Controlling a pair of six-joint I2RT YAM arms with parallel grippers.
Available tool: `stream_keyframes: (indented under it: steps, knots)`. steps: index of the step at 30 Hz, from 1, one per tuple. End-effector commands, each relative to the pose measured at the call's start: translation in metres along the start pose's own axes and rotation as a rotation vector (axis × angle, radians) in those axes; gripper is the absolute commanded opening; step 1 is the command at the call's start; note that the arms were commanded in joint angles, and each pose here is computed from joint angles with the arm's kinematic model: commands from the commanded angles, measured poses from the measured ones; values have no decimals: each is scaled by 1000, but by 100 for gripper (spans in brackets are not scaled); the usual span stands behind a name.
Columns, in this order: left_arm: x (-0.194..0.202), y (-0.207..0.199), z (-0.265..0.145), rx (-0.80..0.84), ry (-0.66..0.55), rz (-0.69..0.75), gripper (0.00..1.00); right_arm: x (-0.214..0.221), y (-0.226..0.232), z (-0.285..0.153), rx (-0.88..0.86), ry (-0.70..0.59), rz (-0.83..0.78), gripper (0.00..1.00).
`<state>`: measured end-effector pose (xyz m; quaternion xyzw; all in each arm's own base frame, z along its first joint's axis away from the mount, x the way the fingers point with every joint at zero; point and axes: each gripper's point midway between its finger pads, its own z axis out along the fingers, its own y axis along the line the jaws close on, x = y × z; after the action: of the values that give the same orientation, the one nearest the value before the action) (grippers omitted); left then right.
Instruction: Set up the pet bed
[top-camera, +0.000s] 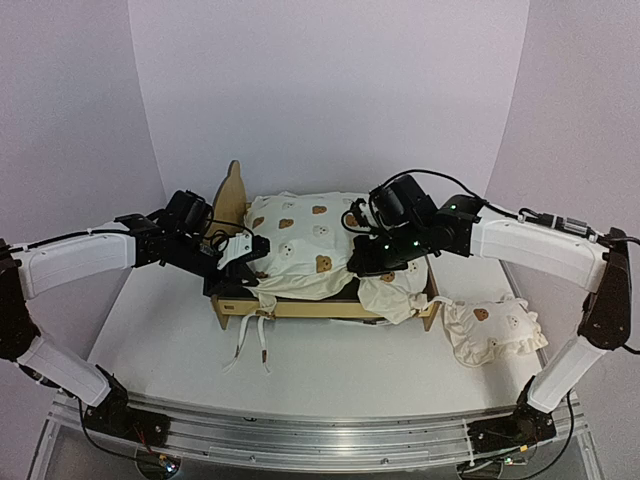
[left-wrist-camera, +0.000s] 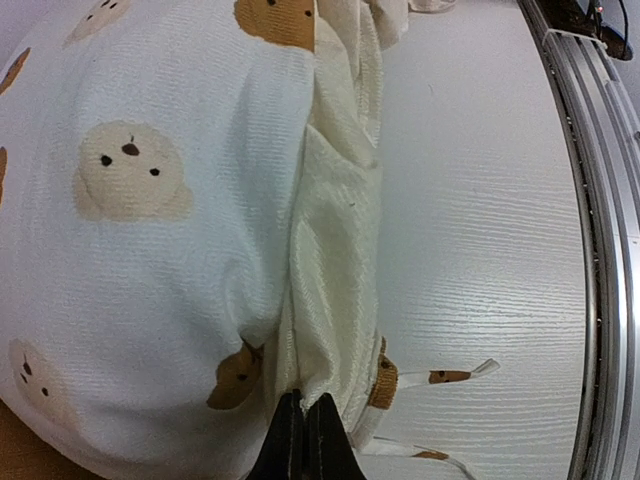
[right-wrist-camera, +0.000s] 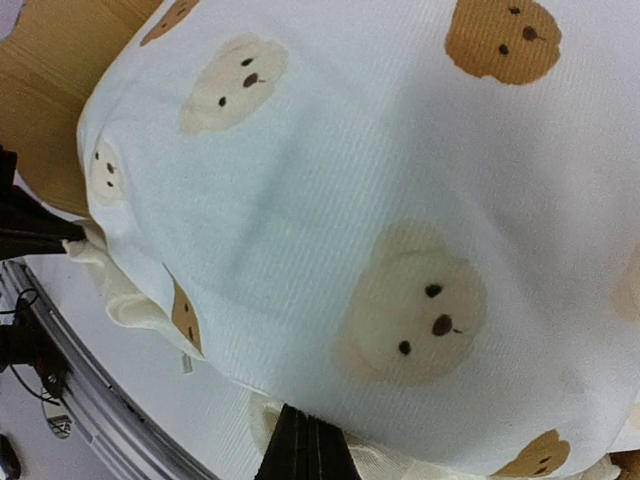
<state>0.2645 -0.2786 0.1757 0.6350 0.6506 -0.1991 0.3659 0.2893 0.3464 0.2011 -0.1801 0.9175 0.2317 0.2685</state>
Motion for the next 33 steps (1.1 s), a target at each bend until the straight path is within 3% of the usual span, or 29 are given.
stream_keyframes:
  steps: [1,5,9,13,18,25,31,33]
  knots:
    - [-7,14,-15,-71,-11,9,0,8,28,-20,-175,57,-10,0]
    - [1,-6,-14,11,-5,56,0,43,32,-1,-225,231,44,3]
    - [28,-51,-14,197,50,142,0,69,12,11,-113,366,77,30]
    - [52,-72,-14,280,123,176,7,57,-9,-2,2,280,37,43]
    - [56,-69,-13,264,142,225,16,38,-54,-31,200,147,57,48]
    - [12,-54,-23,224,15,218,30,11,-121,-62,426,18,133,50]
    - [-22,-47,-37,205,-79,205,48,-10,-192,-66,538,24,224,53]
    - [-42,-32,-42,150,-117,127,55,-19,-217,-65,553,29,275,53]
